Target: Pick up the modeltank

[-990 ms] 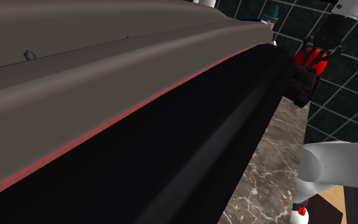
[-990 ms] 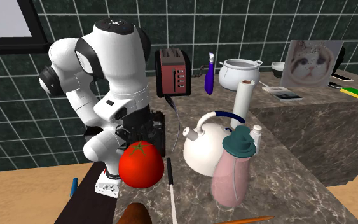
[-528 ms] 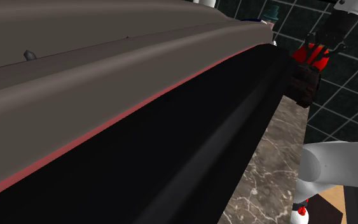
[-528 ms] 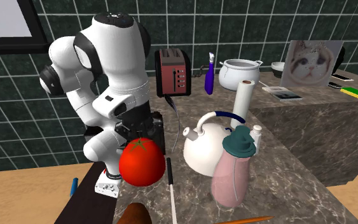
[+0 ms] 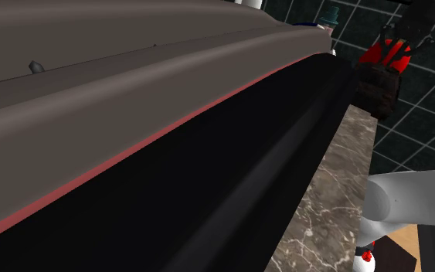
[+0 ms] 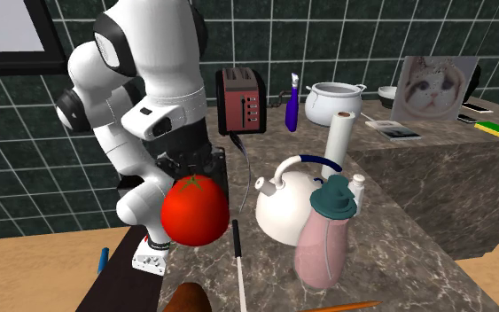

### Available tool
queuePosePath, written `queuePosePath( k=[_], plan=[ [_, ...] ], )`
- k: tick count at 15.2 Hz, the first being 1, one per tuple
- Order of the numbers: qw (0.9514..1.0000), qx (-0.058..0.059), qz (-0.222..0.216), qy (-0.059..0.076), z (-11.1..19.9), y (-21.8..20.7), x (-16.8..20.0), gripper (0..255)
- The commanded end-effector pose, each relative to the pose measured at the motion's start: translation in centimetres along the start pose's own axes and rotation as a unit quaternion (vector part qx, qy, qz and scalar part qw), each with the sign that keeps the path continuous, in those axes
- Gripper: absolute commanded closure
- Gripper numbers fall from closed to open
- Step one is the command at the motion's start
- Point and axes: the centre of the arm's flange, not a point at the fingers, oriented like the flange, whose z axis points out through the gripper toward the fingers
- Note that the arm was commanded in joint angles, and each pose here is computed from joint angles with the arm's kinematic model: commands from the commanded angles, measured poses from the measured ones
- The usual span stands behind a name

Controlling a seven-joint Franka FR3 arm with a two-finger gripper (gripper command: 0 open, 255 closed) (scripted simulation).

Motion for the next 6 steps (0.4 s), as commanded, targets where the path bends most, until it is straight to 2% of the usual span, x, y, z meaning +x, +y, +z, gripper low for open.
queuePosePath(
  k=[1, 6],
  plan=[
    [1.0, 0.001, 0.0, 0.0, -1.1, 0.0, -0.2, 255],
    [1.0, 0.001, 0.0, 0.0, -2.7, -0.1, -0.4, 255]
  ],
)
